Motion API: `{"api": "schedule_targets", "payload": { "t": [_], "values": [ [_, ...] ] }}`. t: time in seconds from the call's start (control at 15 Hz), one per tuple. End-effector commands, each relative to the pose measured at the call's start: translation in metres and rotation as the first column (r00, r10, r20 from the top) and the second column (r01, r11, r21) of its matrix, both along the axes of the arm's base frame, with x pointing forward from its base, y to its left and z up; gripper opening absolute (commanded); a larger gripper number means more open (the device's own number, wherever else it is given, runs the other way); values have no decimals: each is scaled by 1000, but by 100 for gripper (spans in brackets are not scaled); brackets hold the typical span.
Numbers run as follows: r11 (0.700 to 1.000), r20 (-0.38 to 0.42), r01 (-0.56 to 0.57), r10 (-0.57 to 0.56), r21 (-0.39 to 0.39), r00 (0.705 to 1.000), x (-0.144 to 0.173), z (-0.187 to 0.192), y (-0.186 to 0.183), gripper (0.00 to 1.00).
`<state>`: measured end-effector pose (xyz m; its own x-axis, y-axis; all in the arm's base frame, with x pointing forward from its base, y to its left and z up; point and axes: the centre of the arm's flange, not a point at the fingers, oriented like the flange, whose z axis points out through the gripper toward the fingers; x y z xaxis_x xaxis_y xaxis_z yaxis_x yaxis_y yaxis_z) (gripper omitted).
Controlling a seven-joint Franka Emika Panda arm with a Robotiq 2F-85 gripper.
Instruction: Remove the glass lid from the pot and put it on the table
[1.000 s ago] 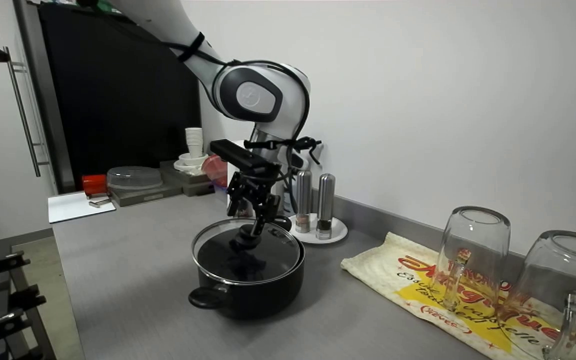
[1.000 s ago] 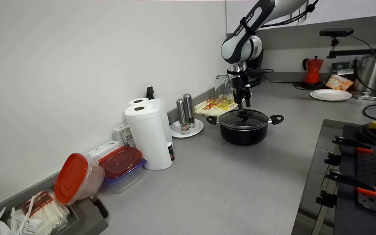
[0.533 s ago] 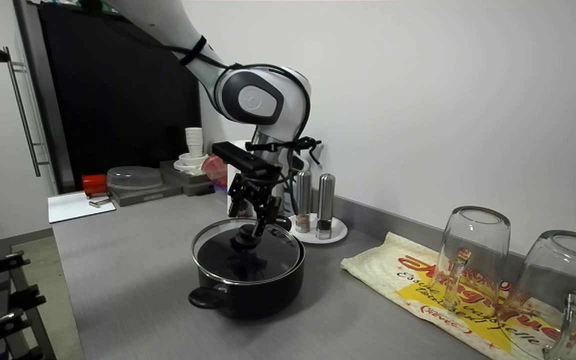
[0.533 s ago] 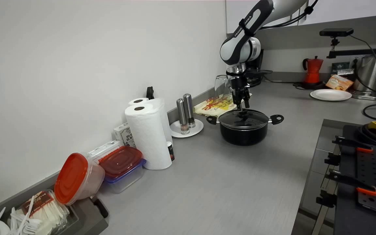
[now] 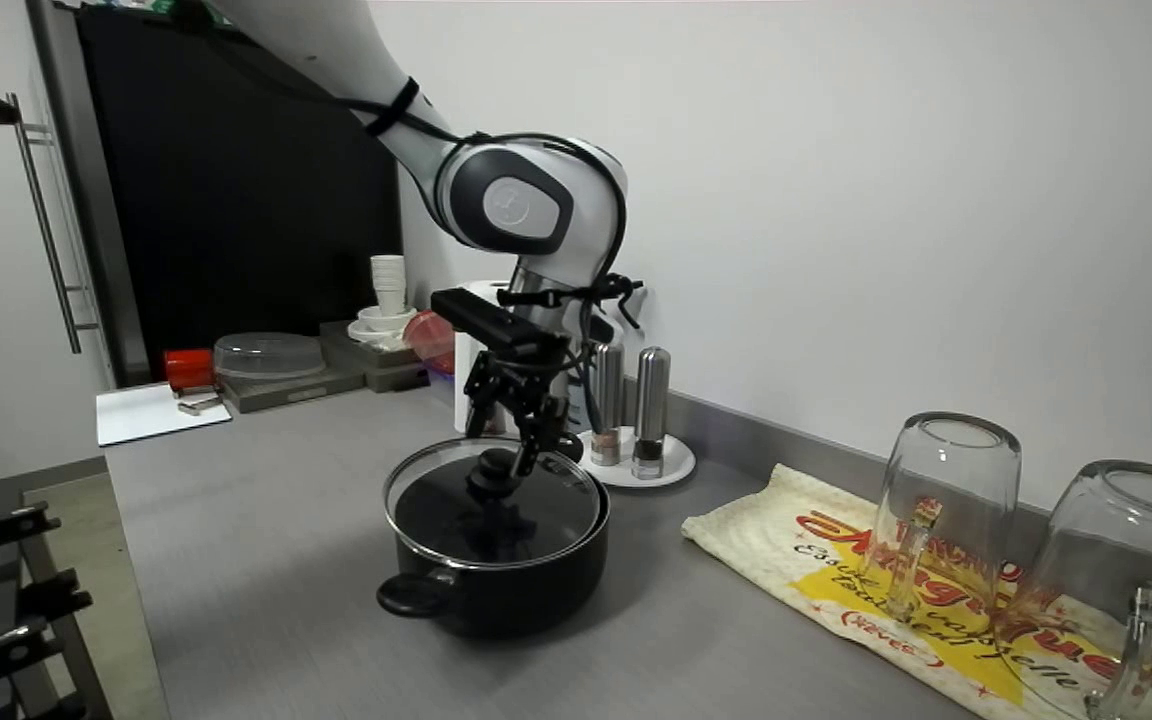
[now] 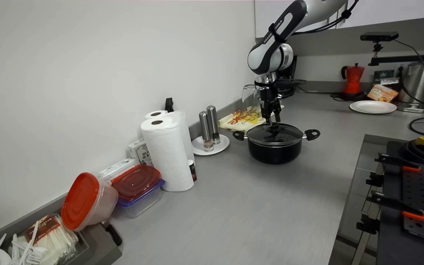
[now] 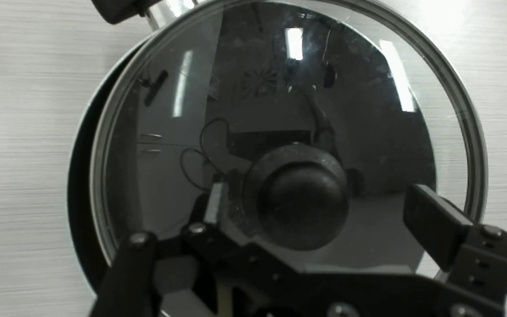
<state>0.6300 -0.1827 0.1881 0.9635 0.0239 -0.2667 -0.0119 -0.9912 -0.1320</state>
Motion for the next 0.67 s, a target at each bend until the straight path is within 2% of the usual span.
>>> {"api": "schedule_targets", "payload": {
  "t": [0.0,0.13,0.2,0.33,0.6],
  "values": [
    [1000,13,21,-21,-13,1000,12,-9,0,100],
    [1000,17,22,-21,-13,1000,14,-12,-2,100],
    [1000,21,19,-18,-14,1000,15,-13,-2,75],
    [1000,25,14,-14,-18,1000,15,-15,-3,68],
    [1000,27,13,-12,-25,1000,15,-13,-5,37]
  ]
}}
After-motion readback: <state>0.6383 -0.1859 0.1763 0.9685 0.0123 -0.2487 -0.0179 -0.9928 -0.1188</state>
